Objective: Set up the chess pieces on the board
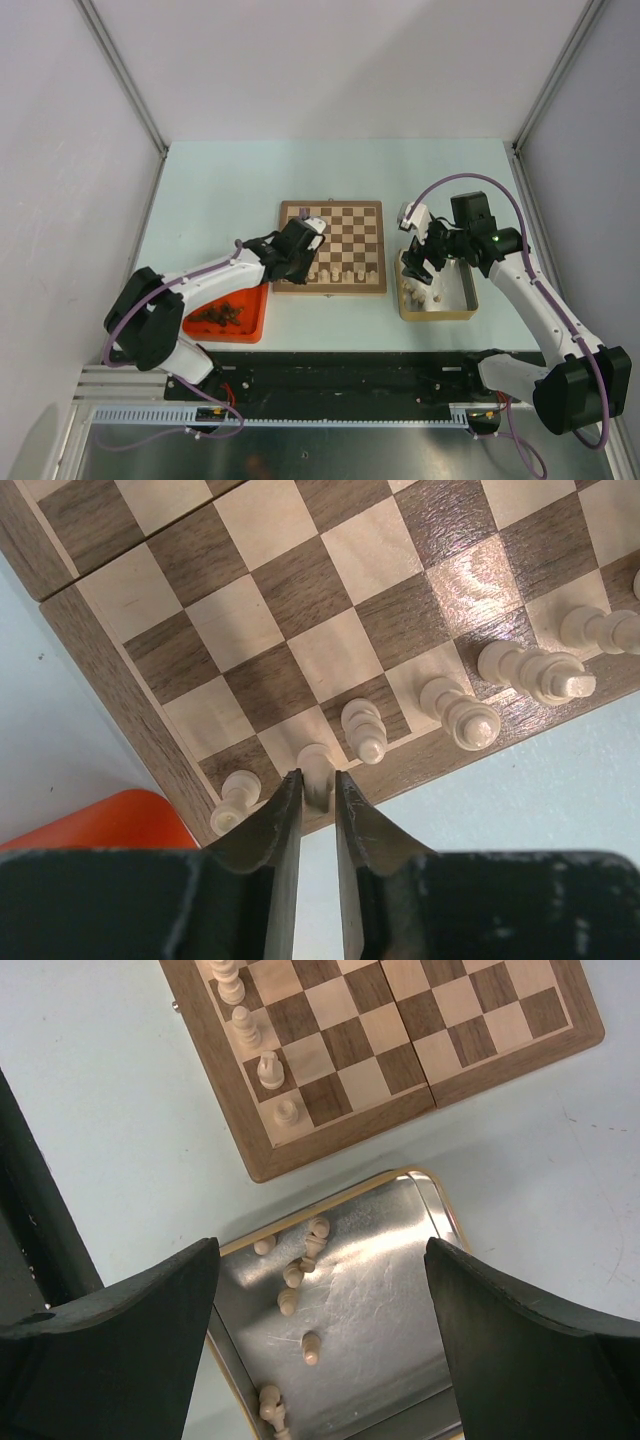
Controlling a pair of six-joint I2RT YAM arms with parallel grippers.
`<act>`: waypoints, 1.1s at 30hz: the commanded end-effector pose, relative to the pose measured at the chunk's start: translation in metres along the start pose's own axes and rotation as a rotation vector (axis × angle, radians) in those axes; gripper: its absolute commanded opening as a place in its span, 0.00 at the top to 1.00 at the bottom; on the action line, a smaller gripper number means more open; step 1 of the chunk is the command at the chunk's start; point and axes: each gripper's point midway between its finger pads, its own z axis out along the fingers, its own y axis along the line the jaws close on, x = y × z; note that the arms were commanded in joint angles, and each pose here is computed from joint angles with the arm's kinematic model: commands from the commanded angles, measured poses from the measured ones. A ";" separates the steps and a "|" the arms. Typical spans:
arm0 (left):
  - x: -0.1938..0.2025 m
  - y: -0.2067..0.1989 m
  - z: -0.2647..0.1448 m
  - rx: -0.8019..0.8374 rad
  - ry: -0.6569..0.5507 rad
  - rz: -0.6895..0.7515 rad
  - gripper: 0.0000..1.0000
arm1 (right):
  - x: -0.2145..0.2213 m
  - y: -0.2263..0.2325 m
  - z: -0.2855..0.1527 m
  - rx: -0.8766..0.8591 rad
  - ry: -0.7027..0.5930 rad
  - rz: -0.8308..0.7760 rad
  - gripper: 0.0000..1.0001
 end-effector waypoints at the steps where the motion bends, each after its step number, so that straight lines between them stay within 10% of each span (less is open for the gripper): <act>1: -0.019 -0.002 -0.002 0.012 -0.046 -0.003 0.76 | -0.001 -0.004 0.000 0.012 -0.008 -0.002 0.12; 22: -0.069 0.006 -0.068 0.011 -0.256 -0.054 0.50 | -0.012 -0.008 -0.009 0.017 -0.085 0.058 0.09; 33: -0.095 0.034 -0.148 0.068 -0.513 -0.035 0.02 | 0.032 -0.045 -0.032 0.089 -0.079 0.327 0.00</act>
